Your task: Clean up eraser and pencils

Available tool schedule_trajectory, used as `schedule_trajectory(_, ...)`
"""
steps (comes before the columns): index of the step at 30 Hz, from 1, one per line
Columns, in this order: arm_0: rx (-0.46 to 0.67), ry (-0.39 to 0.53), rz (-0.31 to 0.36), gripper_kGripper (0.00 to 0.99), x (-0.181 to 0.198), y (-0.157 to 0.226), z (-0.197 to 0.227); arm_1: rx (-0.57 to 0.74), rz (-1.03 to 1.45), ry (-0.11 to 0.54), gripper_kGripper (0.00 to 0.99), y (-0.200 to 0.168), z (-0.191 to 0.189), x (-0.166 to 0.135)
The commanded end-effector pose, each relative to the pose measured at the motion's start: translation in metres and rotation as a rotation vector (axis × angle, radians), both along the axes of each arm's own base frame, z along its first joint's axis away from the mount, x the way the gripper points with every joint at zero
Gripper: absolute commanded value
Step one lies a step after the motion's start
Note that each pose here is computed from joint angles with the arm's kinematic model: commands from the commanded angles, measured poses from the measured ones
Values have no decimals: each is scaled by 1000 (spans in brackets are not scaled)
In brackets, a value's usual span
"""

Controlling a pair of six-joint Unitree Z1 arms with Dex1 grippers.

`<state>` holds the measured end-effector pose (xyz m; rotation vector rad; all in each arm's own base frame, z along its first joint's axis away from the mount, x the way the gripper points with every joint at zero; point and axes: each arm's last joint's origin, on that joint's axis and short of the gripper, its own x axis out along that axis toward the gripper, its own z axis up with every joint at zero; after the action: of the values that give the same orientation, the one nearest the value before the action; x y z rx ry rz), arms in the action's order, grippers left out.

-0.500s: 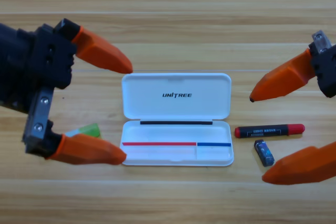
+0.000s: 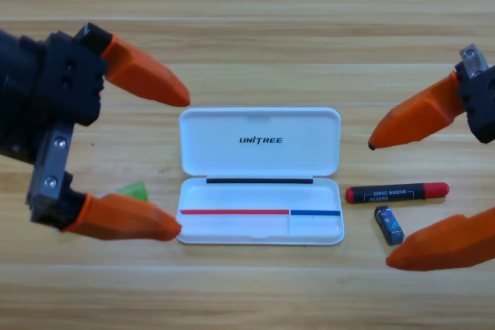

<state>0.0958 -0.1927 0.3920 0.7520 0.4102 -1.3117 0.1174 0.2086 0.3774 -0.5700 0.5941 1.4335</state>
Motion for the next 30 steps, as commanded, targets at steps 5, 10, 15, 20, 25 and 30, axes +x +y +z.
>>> schedule_trajectory(5, 60, 28, -18, 965, -2, -8, 0, -189, -275, 13, 980, 11, -32, 21)
schedule_trajectory(10, 96, 4, 24, 965, 2, -8, 7, -299, -449, 125, 979, 12, -63, 63)
schedule_trajectory(15, 180, -19, 118, 965, 19, -13, 14, -404, -653, 214, 976, 15, -96, 101)
schedule_trajectory(20, 311, 22, 216, 965, 59, -14, 18, -497, -806, 234, 976, 24, -125, 121)
schedule_trajectory(25, 434, 81, 291, 963, 104, -5, 5, -550, -871, 261, 974, 32, -147, 132)
schedule_trajectory(30, 498, 170, 318, 962, 137, 7, -20, -580, -893, 294, 950, 41, -164, 140)
